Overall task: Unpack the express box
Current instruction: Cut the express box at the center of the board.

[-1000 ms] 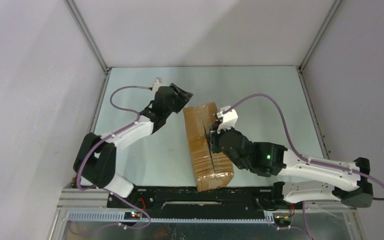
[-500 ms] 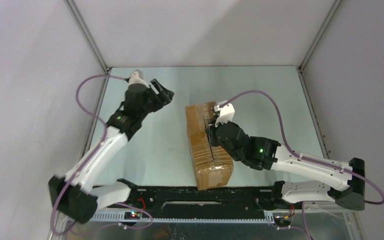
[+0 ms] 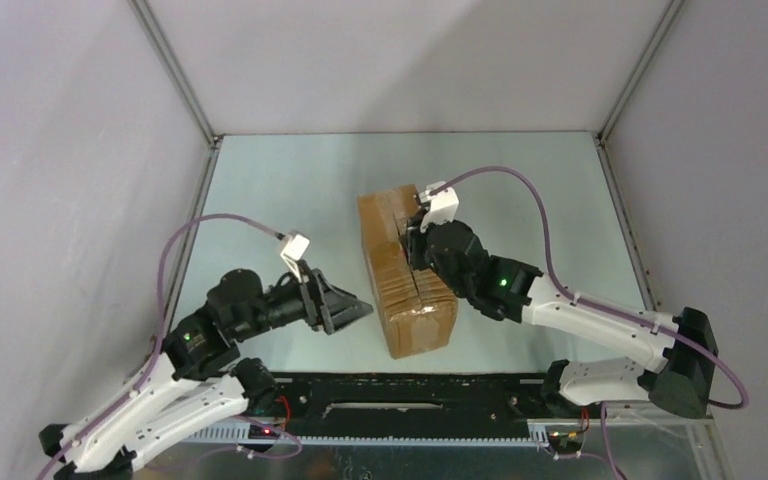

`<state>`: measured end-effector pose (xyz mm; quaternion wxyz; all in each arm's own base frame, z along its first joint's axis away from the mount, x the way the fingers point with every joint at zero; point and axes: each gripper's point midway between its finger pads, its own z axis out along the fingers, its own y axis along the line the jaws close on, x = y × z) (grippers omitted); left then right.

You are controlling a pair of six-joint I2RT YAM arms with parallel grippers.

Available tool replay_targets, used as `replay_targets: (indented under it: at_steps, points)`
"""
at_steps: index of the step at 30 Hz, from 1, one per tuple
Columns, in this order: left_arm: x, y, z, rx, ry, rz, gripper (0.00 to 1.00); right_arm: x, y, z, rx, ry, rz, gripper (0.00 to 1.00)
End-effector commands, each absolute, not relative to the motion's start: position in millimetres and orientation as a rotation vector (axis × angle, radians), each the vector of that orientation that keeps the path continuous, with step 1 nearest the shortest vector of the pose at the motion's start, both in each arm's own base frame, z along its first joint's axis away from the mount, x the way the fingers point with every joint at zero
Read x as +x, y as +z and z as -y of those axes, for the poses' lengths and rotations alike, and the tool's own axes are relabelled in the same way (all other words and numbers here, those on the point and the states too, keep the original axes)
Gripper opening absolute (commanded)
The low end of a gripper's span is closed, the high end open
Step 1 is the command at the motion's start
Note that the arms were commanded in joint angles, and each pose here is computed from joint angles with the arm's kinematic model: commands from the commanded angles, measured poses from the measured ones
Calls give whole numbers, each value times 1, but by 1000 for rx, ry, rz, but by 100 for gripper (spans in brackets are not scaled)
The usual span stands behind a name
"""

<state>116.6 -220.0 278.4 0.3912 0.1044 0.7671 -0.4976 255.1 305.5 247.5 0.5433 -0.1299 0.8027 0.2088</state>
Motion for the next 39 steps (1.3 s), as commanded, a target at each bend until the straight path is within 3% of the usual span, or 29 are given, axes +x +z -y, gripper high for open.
replay_targets:
  at_steps: [1,4,6,11,15,27,28,29,39]
  points:
    - [103,276,245,252,-1371,-2023,71,260,223,-307,-383,453,-1938,0]
    - [121,227,221,214,-949,-2191,69,260,223,-307,-374,458,-1942,0]
    - [130,215,210,175,-784,-2177,71,260,220,-308,-370,455,-1949,0]
    - [147,221,210,203,-603,-2040,79,259,218,-311,-369,467,-1956,0]
    - [146,246,231,302,-728,-1874,88,258,217,-314,-373,473,-1968,0]
    - [139,241,255,752,-579,-1578,88,256,213,-319,-385,482,-1987,0]
    - [135,242,260,790,-594,-1515,98,256,213,-319,-386,483,-1987,0]
    - [133,244,263,797,-603,-1456,99,256,214,-320,-385,487,-1986,0]
    - [141,234,271,885,-444,-1327,100,255,215,-322,-391,513,-1994,0]
